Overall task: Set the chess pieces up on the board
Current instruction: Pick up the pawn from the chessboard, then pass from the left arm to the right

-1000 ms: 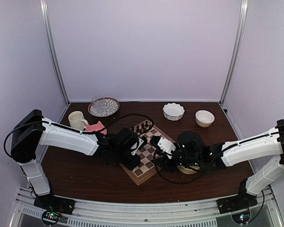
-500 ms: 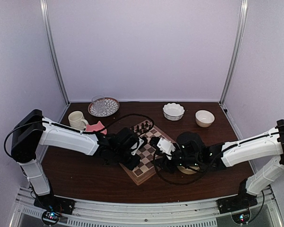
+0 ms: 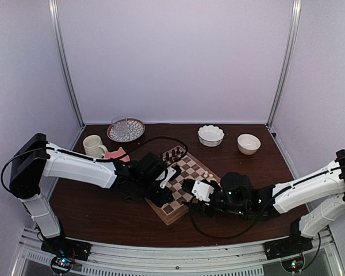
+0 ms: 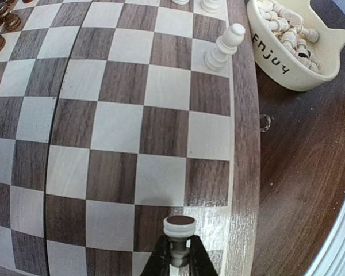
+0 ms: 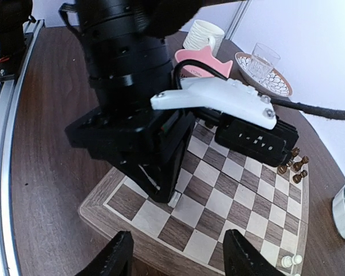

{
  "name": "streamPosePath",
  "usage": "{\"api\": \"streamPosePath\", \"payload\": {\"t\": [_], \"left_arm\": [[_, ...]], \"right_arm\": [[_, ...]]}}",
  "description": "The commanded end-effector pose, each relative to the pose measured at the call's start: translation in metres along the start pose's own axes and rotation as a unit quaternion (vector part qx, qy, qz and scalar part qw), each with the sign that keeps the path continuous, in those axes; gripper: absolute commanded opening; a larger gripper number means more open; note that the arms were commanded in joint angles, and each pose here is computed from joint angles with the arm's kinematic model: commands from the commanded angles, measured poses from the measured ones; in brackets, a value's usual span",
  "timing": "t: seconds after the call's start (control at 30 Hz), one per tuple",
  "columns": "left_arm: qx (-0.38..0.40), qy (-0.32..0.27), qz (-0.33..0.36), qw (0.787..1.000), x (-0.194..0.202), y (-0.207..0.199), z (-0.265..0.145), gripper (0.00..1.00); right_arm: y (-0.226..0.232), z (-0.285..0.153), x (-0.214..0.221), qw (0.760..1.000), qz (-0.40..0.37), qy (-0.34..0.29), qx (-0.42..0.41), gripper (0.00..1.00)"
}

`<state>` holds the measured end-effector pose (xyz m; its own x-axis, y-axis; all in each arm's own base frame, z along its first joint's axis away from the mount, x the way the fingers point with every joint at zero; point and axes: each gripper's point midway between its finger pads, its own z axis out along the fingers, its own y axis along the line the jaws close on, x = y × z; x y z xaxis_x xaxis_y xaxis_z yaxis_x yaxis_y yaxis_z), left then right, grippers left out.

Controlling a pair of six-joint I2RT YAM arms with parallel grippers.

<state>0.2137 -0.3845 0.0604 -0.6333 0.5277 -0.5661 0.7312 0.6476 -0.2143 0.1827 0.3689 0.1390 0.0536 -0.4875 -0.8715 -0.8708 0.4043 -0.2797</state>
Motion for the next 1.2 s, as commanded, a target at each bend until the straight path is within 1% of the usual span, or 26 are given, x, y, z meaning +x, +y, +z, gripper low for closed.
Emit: {"api": "streamPosePath", "payload": {"t": [0.0, 0.07, 0.2, 0.27, 0.4, 0.57, 0.8, 0.97, 1.17], "left_arm": [[0.024, -0.019, 0.0, 1.0, -0.01, -0.011, -0.008, 0.1], [0.028, -0.017, 0.001, 0.999, -0.011, -0.012, -0.008, 0.1], [0.026, -0.02, 0.004, 0.999, -0.012, -0.012, -0.012, 0.1], [0.028, -0.02, 0.006, 0.999, -0.012, -0.013, -0.013, 0.1], [0.034, -0.018, 0.009, 0.999, -0.014, -0.016, -0.016, 0.1], [0.049, -0.018, 0.01, 0.999, -0.015, -0.021, -0.018, 0.1], [0.066, -0.02, 0.014, 0.998, -0.017, -0.028, -0.021, 0.1], [0.1, -0.011, 0.016, 0.995, -0.015, -0.039, -0.019, 0.1], [0.123, -0.003, 0.017, 0.992, -0.014, -0.047, -0.017, 0.1]], "right_arm": [[-0.001, -0.006, -0.005, 0.995, -0.084, -0.049, 0.038, 0.62], [0.002, 0.0, 0.005, 0.993, -0.112, -0.015, 0.026, 0.66], [0.003, 0.009, 0.011, 0.988, -0.147, 0.04, 0.014, 0.63], [0.004, 0.011, 0.01, 0.985, -0.168, 0.047, 0.009, 0.63], [0.016, 0.015, 0.016, 0.97, -0.234, 0.058, 0.0, 0.63], [0.024, 0.029, 0.029, 0.957, -0.278, 0.083, 0.002, 0.62], [0.017, 0.046, 0.041, 0.95, -0.292, 0.107, 0.039, 0.61], [0.014, 0.05, 0.041, 0.951, -0.286, 0.108, 0.051, 0.6], [0.015, 0.053, 0.043, 0.951, -0.284, 0.109, 0.049, 0.54]]}}
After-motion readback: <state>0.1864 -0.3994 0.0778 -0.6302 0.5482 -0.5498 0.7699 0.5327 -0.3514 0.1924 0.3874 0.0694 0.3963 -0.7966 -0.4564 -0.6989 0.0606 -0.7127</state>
